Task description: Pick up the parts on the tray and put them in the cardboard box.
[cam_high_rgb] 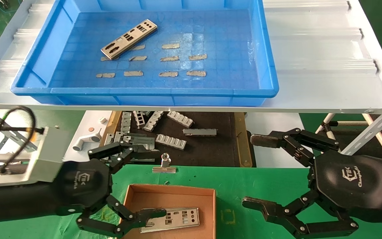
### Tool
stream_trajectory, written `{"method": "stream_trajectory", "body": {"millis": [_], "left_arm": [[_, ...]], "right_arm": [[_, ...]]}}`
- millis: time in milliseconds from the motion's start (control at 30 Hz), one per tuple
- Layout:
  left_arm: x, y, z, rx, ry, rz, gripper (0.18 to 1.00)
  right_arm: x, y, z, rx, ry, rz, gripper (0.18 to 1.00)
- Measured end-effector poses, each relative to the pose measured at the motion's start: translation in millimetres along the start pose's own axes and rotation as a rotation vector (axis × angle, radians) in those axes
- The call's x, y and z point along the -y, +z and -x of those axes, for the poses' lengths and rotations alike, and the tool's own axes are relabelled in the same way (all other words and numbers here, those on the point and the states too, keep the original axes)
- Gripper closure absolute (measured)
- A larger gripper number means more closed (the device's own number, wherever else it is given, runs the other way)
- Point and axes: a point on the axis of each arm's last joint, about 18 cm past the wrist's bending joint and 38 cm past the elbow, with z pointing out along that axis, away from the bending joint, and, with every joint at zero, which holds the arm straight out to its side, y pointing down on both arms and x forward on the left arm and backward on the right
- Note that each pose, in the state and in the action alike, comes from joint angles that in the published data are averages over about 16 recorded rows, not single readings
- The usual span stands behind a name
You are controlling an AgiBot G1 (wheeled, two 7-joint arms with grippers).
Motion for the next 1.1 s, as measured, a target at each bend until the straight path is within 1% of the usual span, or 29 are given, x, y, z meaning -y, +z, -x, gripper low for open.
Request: {"method": "stream_trajectory", "body": {"millis": [200,433,733,1100], "left_arm": [[15,-8,-5,-0.016,0.007,-0.039,0.184],[31,-18,-12,-0.035,0.019,-0.078,0.184],[42,-25,-17,-0.05,0.03,-0.105,0.184],[42,-25,-17,-0.05,0.029,-0.104,0.184]], "right_arm": [[0,0,0,0.0,0.0,0.0,0.213],[0,0,0,0.0,0.0,0.0,0.184],[0,0,0,0.0,0.0,0.0,0.178],[0,0,0,-0.001,0.0,0.0,0.178]]}}
